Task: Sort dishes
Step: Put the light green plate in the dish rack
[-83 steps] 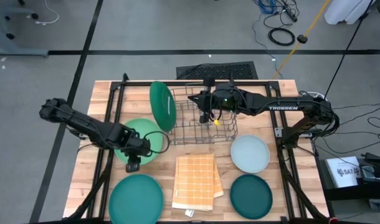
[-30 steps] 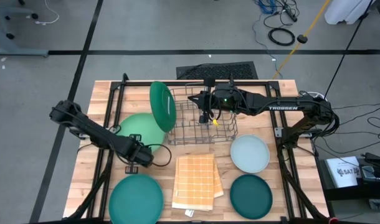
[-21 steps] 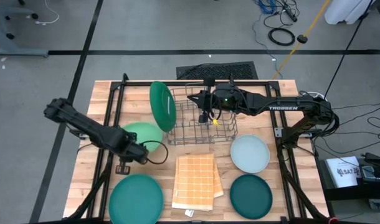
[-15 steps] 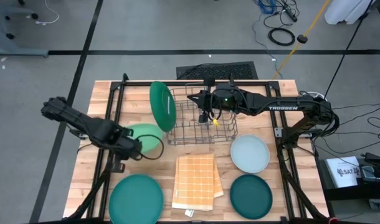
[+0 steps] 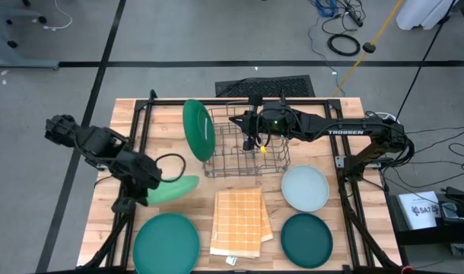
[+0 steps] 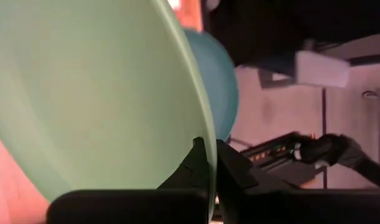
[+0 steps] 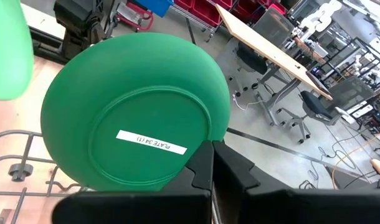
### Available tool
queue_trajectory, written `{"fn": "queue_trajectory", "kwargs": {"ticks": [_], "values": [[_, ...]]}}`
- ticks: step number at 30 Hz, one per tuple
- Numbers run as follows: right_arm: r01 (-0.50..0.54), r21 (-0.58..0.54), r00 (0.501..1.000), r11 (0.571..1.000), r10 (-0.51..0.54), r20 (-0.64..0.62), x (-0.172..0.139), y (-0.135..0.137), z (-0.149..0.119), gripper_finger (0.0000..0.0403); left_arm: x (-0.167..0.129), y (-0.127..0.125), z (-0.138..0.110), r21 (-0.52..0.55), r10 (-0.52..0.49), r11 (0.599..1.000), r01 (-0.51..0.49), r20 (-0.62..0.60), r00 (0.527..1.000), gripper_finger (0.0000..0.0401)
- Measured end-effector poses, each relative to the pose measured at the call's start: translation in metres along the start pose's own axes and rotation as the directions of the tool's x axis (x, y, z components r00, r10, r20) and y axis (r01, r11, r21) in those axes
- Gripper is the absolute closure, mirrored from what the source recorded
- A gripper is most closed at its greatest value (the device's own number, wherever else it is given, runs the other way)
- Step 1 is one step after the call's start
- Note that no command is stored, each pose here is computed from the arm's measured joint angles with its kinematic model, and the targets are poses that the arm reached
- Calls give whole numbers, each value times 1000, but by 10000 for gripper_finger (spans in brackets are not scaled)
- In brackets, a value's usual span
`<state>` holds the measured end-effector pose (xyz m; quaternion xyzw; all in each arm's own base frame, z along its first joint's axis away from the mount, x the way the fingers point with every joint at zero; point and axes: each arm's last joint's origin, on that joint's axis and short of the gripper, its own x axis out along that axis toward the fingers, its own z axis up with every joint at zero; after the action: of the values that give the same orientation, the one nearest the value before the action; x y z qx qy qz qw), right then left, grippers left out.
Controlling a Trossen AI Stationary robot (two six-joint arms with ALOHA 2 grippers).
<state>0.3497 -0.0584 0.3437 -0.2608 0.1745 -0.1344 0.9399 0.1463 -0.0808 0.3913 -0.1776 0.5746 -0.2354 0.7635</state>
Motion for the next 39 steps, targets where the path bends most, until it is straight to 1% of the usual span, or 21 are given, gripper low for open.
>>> {"fn": "queue_trajectory", "kwargs": {"ticks": [2, 3, 6, 7, 9, 11, 12, 14, 16, 18, 21, 24, 27, 30, 33, 34, 37, 39], "values": [[1, -18, 1000, 1000, -1, -1, 0, 0, 0, 403, -8, -5, 3, 65, -21, 998, 18, 54, 998, 392], [1, -26, 1000, 1000, -1, -1, 0, 0, 0, 403, -12, -8, 5, 115, -29, 993, 19, 90, 996, 392], [0, -39, 1000, 999, 0, -4, 0, 0, 0, 403, -23, -16, 13, 281, -46, 960, -16, 214, 976, 392], [-1, -44, 1000, 999, 1, -8, 0, 0, -1, 403, -26, -18, 16, 334, -40, 941, -51, 261, 965, 392], [2, -74, 1000, 997, -4, -30, 0, 1, -2, 403, -32, -21, 23, 409, 5, 896, -172, 380, 925, 392], [49, -132, 995, 990, -60, -86, -2, -1, -4, 403, -38, -23, 30, 426, 62, 848, -314, 509, 859, 392], [82, -170, 987, 982, -104, -120, -5, -3, -5, 403, -41, -24, 33, 407, 98, 829, -383, 569, 817, 392], [167, -236, 960, 957, -213, -184, -15, -10, -4, 403, -45, -24, 42, 308, 186, 800, -515, 688, 701, 392], [244, -260, 928, 934, -303, -216, -29, -19, -1, 403, -45, -23, 51, 194, 262, 779, -596, 763, 590, 392], [301, -246, 911, 921, -354, -210, -44, -29, 4, 403, -40, -19, 61, 85, 347, 757, -647, 787, 510, 392], [369, -158, 905, 916, -392, -163, -70, -42, 14, 403, -28, -7, 77, -89, 458, 753, -652, 782, 423, 392], [414, -62, 899, 908, -419, -129, -88, -52, 19, 403, -15, 11, 94, -222, 525, 755, -617, 769, 365, 392], [430, -12, 895, 903, -428, -125, -95, -56, 20, 403, 1, 32, 111, -318, 549, 766, -559, 776, 310, 392], [414, -7, 900, 910, -410, -149, -94, -55, 16, 403, 12, 49, 127, -365, 533, 784, -502, 811, 241, 392], [390, 4, 905, 921, -382, -188, -85, -49, 11, 403, 19, 65, 135, -407, 543, 778, -479, 819, 187, 392], [368, 8, 912, 930, -359, -196, -80, -47, 9, 403, 23, 70, 135, -423, 553, 776, -468, 814, 180, 392], [254, 29, 949, 967, -243, -202, -65, -37, 3, 403, 35, 86, 135, -477, 585, 771, -423, 793, 172, 392], [202, 31, 959, 979, -191, -210, -53, -30, -2, 403, 43, 94, 132, -505, 596, 774, -383, 785, 169, 392]]}}
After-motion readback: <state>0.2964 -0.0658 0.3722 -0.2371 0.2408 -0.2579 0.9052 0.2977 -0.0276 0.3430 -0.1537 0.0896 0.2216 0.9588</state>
